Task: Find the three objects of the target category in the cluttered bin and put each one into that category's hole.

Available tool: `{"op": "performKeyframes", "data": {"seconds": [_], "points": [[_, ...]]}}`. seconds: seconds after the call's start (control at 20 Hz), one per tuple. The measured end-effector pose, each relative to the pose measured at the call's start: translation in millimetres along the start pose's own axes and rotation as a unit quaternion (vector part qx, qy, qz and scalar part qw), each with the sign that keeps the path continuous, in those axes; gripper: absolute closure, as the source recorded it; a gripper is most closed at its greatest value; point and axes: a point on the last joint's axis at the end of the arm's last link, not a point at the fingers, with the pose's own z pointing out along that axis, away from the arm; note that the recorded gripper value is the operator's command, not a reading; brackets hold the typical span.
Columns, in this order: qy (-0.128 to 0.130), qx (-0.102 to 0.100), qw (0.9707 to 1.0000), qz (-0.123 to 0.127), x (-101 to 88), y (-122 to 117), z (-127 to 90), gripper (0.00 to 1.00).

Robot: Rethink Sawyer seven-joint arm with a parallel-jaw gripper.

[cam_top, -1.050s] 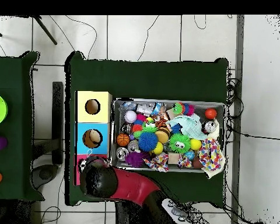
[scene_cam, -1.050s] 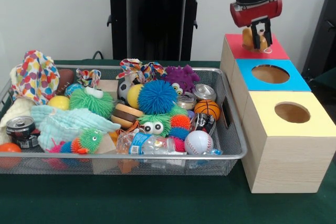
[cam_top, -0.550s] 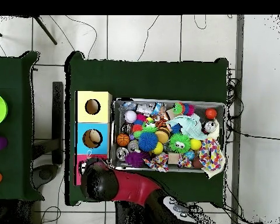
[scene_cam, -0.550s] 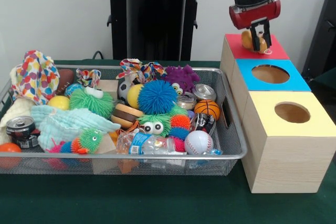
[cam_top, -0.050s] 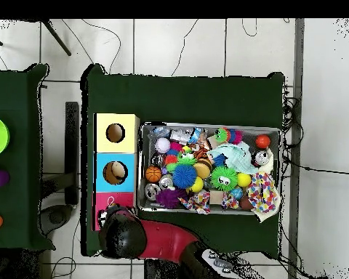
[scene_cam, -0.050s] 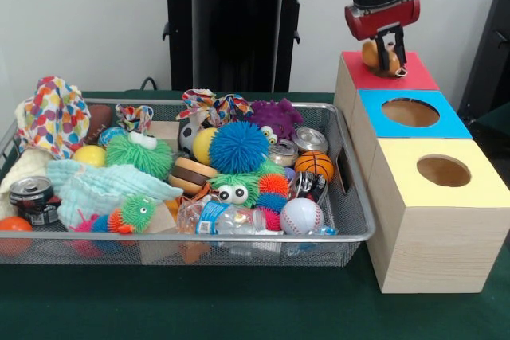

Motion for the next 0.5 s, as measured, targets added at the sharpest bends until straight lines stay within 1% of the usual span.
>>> {"op": "performKeyframes", "data": {"seconds": [0.5], "points": [[0.003, 0.001, 1.0, -0.007, 3.5, 5.7, 2.4, 1.0]]}}
